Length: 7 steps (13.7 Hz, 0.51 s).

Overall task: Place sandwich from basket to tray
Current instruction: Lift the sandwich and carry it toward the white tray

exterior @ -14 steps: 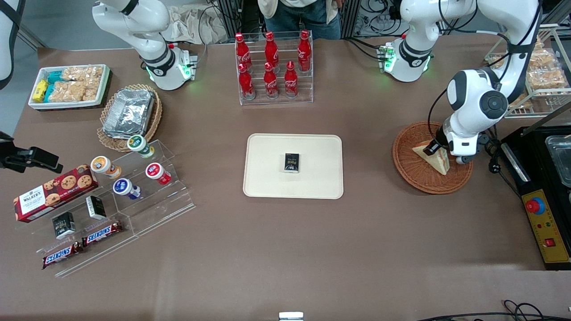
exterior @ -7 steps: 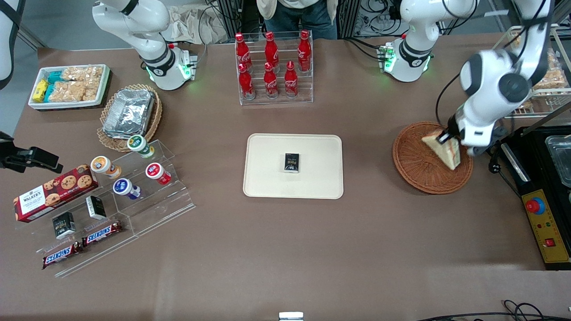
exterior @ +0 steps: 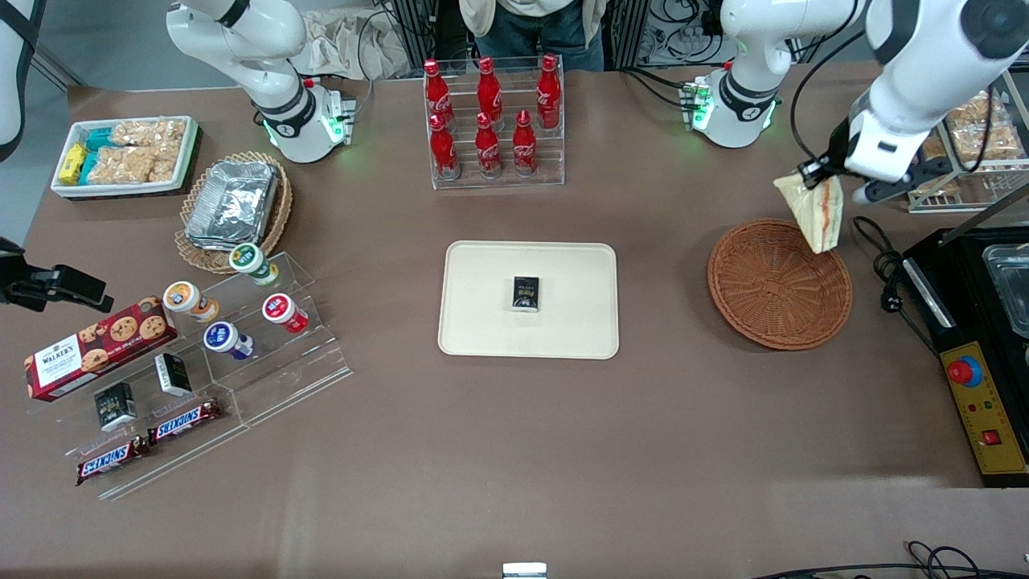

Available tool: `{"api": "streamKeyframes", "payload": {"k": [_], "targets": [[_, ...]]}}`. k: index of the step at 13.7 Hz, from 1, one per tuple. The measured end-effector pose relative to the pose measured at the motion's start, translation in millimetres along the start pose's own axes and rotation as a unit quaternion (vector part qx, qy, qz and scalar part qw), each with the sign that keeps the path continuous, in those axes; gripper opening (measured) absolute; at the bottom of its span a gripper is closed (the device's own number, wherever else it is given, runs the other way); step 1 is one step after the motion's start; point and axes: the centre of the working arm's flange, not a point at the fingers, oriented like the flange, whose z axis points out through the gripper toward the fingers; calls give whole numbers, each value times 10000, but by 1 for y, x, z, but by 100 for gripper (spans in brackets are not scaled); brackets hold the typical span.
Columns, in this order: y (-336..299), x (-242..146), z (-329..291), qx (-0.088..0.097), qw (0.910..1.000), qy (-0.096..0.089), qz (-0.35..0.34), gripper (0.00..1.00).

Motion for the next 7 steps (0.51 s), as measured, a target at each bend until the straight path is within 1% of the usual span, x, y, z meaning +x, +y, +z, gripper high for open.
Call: {"api": "streamKeyframes", "payload": {"k": [1, 3, 5, 6, 7], "targets": [[8, -2, -13, -44, 9998, 61, 183, 19], [43, -10, -14, -127, 9979, 145, 626, 19], [96, -21, 3, -242, 9935, 141, 1102, 19], [125, -30, 13, -304, 9922, 139, 1200, 19], [155, -42, 23, -367, 9921, 179, 1182, 19]]}}
